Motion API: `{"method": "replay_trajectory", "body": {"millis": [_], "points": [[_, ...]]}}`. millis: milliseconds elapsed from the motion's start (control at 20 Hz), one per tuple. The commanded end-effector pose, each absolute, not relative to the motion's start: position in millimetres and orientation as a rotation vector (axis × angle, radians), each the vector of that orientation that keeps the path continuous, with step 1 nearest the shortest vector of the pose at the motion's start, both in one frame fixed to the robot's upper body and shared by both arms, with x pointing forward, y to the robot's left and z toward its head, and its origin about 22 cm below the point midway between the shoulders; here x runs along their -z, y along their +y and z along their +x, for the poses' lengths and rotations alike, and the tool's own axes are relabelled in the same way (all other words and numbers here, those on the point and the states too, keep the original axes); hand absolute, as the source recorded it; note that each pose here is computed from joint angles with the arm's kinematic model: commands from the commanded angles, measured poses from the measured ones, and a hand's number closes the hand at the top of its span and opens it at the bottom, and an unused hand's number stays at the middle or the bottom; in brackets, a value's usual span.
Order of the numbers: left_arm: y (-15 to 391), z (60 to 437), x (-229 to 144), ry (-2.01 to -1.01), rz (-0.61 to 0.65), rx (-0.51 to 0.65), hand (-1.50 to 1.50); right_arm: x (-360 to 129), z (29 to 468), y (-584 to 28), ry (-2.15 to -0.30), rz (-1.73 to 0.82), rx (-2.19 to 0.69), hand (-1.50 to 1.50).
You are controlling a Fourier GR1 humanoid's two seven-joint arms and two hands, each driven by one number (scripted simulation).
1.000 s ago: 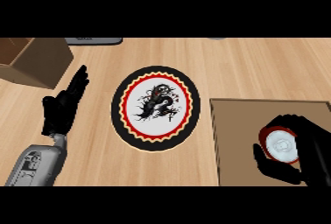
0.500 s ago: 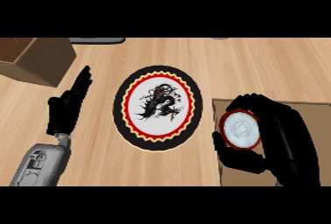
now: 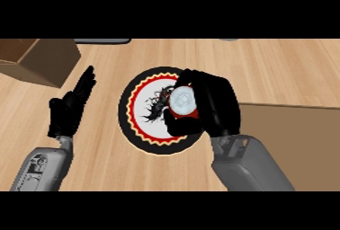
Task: Pick the can from the tray and place it in the plate
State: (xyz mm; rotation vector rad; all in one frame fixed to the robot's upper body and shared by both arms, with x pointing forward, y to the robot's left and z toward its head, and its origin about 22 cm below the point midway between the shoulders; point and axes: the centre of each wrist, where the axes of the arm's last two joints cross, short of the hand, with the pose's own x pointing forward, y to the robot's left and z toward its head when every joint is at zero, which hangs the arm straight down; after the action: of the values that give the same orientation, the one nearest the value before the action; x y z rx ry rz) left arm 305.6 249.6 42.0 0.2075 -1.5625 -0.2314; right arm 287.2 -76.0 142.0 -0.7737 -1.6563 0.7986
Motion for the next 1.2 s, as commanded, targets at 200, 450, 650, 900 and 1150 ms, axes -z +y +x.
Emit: {"method": "replay_trajectory", "body": {"millis": [200,450,650,900,1150], "points": [[242.5,299.0,-42.5,-1.579,0.186,0.257,0.0,-92.7,330.0,-31.1,-1.506,-0.878,-0.986,1.5],[229.2,316.7,-51.2,-1.579,0.19,0.238,0.0,-62.6,336.0,-18.6,-1.385,-0.824,-0.895,1.5],[248.2,321.8,-58.2,-1.575,0.178,0.264,0.0,-49.3,355.0,-30.3,-1.338,-0.717,-0.811,-1.5],[251.8,316.5,-36.5,-1.582,0.187,0.265,0.0,-27.2,347.2,-23.5,-1.409,-0.652,-0.8,-1.5],[237.4,308.2,-35.5,-1.564,0.173,0.259,0.0,-43.9,354.8,-35.2,-1.574,-0.496,-0.515,-1.5]]}}
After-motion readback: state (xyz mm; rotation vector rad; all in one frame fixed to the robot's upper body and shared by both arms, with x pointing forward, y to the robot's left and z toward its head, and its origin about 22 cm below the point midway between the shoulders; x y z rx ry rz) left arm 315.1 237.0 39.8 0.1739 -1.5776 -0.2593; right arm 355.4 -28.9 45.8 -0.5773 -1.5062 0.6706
